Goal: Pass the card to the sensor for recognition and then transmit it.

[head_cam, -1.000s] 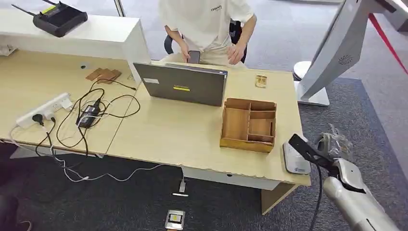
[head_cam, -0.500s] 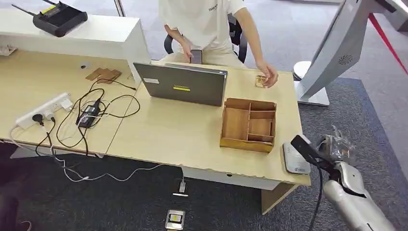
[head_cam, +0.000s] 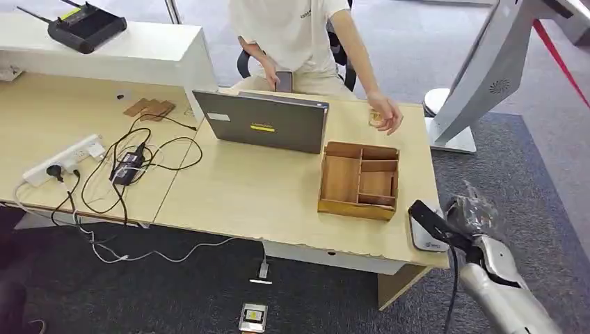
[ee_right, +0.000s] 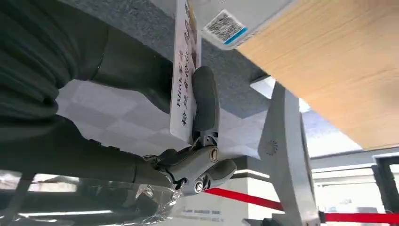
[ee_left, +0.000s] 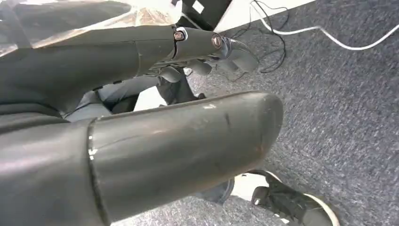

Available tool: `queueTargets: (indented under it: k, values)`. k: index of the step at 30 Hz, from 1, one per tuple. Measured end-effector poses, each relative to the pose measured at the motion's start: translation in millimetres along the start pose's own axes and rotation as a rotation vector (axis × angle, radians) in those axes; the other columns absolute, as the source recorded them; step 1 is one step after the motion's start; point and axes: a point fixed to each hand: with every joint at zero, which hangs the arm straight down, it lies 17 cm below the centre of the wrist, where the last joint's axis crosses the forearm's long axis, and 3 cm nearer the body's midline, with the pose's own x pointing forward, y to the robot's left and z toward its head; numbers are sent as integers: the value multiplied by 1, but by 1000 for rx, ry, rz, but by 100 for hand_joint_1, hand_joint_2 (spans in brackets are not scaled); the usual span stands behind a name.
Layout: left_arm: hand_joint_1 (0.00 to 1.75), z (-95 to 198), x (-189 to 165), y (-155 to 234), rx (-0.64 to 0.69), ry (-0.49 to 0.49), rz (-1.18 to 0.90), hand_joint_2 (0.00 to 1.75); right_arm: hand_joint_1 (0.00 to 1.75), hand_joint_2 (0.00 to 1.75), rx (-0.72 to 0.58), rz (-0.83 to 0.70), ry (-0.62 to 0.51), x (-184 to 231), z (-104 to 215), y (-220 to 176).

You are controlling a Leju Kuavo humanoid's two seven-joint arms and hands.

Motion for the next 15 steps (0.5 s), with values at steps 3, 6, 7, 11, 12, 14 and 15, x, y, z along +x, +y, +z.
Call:
queueTargets:
  k: [3, 6, 7, 11, 12, 14, 15]
  values:
    - [0, 0, 1, 0, 0, -1, -1, 0, 175, 175, -3, 2, -29, 14, -2, -5]
    - [0, 0, 2, 1, 1, -3, -1, 0, 175, 175, -6, -4, -47, 24, -3, -8]
    - [0, 0, 2, 1, 1, -3, -1, 0, 175, 175, -5, -4, -50, 26, -3, -8]
    - [0, 0, 2, 1, 2, -6, -1, 0, 175, 175, -8, -7, -65, 34, -3, -8]
    - [0, 0, 2, 1, 2, -6, -1, 0, 175, 175, -10, -7, -67, 36, -4, -9]
    - [0, 0, 3, 1, 3, -9, -2, 0, 175, 175, -9, -6, -75, 40, -4, -10]
    - [0, 0, 3, 1, 3, -9, -2, 0, 175, 175, -7, -5, -77, 41, -4, -10]
